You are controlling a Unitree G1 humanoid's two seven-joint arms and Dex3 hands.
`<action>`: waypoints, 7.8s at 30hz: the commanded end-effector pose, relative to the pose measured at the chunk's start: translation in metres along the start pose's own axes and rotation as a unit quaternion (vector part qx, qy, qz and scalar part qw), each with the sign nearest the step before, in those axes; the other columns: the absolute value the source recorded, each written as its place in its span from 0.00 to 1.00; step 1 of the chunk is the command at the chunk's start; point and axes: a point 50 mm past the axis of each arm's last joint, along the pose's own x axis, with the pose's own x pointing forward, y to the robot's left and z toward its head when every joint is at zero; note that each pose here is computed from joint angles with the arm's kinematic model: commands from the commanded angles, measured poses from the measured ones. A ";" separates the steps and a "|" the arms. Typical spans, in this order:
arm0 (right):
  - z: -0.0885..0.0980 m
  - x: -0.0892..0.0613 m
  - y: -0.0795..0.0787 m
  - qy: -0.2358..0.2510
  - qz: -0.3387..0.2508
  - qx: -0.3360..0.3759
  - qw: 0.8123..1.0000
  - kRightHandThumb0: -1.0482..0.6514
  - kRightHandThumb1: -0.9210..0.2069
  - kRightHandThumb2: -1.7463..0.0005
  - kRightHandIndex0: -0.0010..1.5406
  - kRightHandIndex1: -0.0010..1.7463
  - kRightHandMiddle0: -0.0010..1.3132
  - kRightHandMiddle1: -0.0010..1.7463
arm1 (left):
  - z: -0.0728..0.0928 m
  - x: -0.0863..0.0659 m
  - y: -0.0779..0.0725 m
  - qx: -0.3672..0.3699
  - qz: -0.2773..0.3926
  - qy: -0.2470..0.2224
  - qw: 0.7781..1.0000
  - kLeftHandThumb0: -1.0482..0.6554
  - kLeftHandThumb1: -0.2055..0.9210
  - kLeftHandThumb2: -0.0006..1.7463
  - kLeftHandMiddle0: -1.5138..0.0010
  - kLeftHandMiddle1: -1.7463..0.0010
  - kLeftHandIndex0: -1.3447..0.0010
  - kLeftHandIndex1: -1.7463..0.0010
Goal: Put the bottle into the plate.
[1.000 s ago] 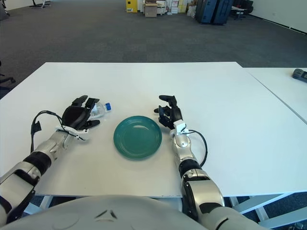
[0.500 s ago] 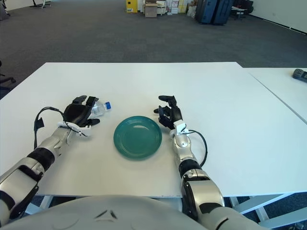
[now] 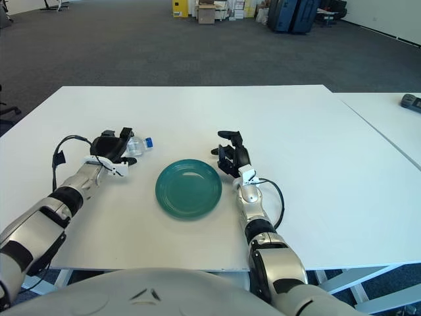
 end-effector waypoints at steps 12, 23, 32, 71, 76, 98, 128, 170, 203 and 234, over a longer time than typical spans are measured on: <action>-0.054 -0.058 -0.003 0.143 0.015 0.050 0.988 0.14 0.00 0.43 0.34 0.46 0.05 0.62 | 0.002 -0.012 -0.033 0.040 -0.151 -0.002 0.988 0.35 0.56 0.62 0.45 0.00 0.58 0.04; -0.053 -0.058 -0.003 0.137 0.017 0.078 0.987 0.11 0.00 0.40 0.35 0.42 0.03 0.61 | 0.009 -0.013 -0.023 0.005 -0.087 -0.015 0.996 0.34 0.47 0.74 0.32 0.00 0.55 0.00; -0.055 -0.060 -0.005 0.145 -0.014 0.092 0.985 0.11 0.00 0.40 0.25 0.27 0.00 0.55 | 0.016 -0.020 0.016 -0.058 0.009 -0.029 0.998 0.34 0.47 0.75 0.26 0.00 0.55 0.00; -0.059 -0.060 -0.010 0.167 -0.051 0.091 0.980 0.14 0.00 0.46 0.22 0.06 0.00 0.44 | 0.087 -0.098 0.069 -0.213 0.150 -0.221 0.940 0.35 0.48 0.74 0.23 0.00 0.56 0.00; -0.059 -0.060 -0.009 0.167 -0.046 0.093 0.980 0.13 0.00 0.46 0.23 0.06 0.00 0.44 | 0.093 -0.099 0.070 -0.207 0.149 -0.229 0.939 0.35 0.48 0.74 0.23 0.00 0.56 0.00; -0.060 -0.065 -0.002 0.164 -0.021 0.099 0.981 0.13 0.00 0.45 0.25 0.05 0.00 0.46 | 0.151 -0.076 0.068 -0.109 0.058 -0.321 0.939 0.34 0.46 0.75 0.25 0.00 0.55 0.00; -0.062 -0.071 0.005 0.164 0.000 0.102 0.981 0.15 0.00 0.43 0.27 0.04 0.00 0.49 | 0.161 -0.066 0.065 -0.073 0.022 -0.346 0.935 0.39 0.81 0.40 0.43 0.00 0.67 0.09; -0.074 -0.071 0.000 0.233 -0.031 0.116 0.965 0.06 0.00 0.44 0.20 0.00 0.00 0.26 | 0.138 -0.082 0.112 0.043 -0.057 -0.404 0.912 0.00 1.00 0.39 0.97 0.98 1.00 0.82; -0.061 -0.072 0.003 0.157 0.002 0.116 0.981 0.12 0.00 0.42 0.41 0.10 0.00 0.50 | 0.124 -0.088 0.122 0.000 0.013 -0.366 0.931 0.00 1.00 0.49 0.93 0.99 0.99 0.88; -0.058 -0.070 -0.005 0.151 -0.009 0.097 0.984 0.12 0.00 0.39 0.38 0.36 0.02 0.58 | 0.038 -0.039 0.017 -0.800 0.143 -0.122 0.570 0.17 1.00 0.52 0.70 0.91 1.00 0.43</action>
